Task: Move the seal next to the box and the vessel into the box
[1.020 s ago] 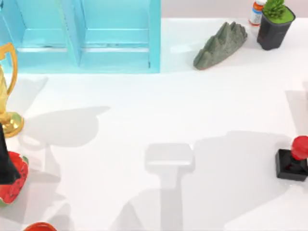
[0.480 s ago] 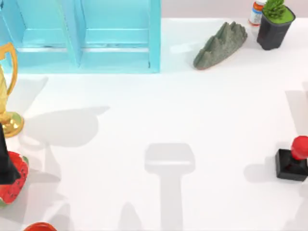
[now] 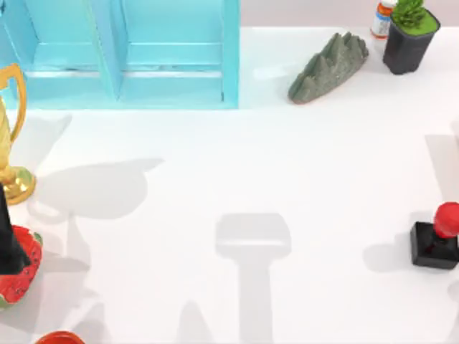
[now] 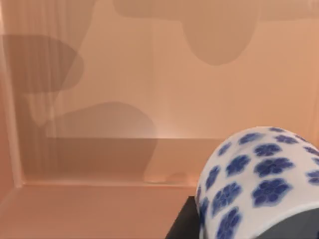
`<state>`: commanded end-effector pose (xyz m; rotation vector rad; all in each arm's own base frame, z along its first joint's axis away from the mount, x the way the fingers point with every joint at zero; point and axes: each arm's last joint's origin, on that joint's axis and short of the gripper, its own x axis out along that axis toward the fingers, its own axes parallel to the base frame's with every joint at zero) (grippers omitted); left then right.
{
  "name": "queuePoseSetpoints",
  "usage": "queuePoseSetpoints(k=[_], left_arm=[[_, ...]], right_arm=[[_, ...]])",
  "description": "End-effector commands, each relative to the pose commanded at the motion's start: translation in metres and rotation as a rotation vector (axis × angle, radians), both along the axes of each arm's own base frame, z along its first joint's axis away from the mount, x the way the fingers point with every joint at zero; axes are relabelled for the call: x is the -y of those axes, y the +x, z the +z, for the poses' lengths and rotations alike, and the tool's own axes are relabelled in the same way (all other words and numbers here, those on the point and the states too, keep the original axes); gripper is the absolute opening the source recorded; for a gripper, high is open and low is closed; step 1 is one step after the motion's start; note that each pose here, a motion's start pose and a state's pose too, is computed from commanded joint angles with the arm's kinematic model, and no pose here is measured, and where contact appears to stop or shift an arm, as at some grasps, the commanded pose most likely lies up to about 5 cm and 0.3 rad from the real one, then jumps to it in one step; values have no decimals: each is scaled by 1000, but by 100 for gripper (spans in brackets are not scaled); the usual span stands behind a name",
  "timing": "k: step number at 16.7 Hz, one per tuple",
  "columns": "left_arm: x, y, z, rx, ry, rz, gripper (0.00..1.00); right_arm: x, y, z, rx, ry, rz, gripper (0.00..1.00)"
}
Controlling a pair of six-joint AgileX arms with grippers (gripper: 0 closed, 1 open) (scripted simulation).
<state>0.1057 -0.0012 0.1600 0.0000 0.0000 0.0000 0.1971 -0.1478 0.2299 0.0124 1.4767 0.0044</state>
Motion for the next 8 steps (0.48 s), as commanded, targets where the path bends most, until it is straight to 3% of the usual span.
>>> queuePoseSetpoints(k=[4, 8], left_arm=[[0, 0, 0, 0, 0, 0, 100], [0, 0, 0, 0, 0, 0, 100]], right_arm=[[1, -20, -8, 56, 1, -39, 0], [0, -16, -21, 88, -19, -32, 0]])
